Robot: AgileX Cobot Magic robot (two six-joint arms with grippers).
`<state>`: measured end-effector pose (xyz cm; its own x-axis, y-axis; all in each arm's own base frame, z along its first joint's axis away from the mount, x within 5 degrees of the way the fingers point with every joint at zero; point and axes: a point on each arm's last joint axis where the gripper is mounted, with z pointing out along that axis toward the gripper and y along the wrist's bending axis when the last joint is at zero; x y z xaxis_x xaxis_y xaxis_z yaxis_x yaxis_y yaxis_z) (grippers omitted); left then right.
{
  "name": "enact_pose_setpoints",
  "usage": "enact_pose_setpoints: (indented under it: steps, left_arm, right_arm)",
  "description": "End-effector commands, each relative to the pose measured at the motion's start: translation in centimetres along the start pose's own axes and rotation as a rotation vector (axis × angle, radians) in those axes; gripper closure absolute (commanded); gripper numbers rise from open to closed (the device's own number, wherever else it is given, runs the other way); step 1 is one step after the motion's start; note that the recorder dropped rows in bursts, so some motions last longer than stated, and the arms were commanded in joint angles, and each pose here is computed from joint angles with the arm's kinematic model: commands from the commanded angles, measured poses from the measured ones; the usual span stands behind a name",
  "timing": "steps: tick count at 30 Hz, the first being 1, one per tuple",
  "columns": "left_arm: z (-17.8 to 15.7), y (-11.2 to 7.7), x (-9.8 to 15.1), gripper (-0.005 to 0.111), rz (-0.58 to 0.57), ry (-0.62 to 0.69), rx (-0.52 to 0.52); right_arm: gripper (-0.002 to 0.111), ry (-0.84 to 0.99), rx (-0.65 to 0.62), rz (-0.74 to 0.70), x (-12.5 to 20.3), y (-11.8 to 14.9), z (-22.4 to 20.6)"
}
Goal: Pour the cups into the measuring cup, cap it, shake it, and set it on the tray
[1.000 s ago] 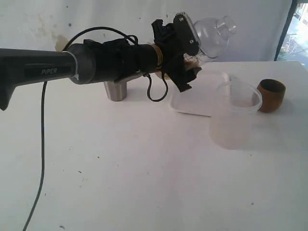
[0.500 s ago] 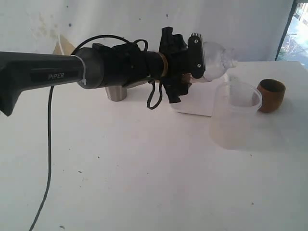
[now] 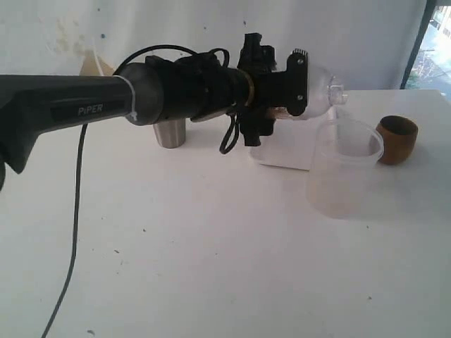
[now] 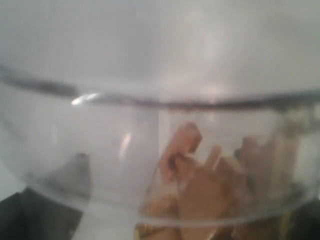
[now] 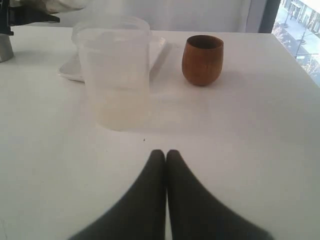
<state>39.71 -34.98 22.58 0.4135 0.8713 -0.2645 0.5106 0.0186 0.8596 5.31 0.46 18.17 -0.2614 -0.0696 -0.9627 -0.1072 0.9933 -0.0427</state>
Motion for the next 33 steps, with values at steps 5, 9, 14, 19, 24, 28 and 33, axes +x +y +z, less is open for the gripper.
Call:
enact_pose_setpoints:
  steps: [5,9,14,19,24,28,33]
  left_arm:
    - [-1.1,1.2,-1.3,0.107,0.131,0.036,-0.042]
    - [-1.2,1.0,-1.7,0.107,0.164,0.056,-0.039]
    - [-1.5,1.1,-2.1,0.107,0.206,0.098,-0.042]
    - [-1.8,1.8,-2.4,0.107,0.244,0.123,-0.069]
    - [-2.0,1.7,-3.0,0.107,0.311,0.127,-0.087]
    - [-2.1,1.7,-3.3,0.107,0.337,0.130,-0.093]
    - [-2.2,1.6,-3.8,0.107,0.387,0.134,-0.108]
  right_arm:
    - [0.108,-0.011,0.004,-0.005,0.0,0.0,0.0]
    - [0.108,-0.011,0.004,-0.005,0.0,0.0,0.0]
    - [0.108,-0.011,0.004,-0.005,0.0,0.0,0.0]
    - [0.108,-0.011,0.004,-0.005,0.0,0.0,0.0]
    - [0.108,-0.011,0.004,-0.005,0.0,0.0,0.0]
    - [0.108,-0.011,0.004,-0.005,0.0,0.0,0.0]
    - [0.108,-0.011,0.004,-0.005,0.0,0.0,0.0]
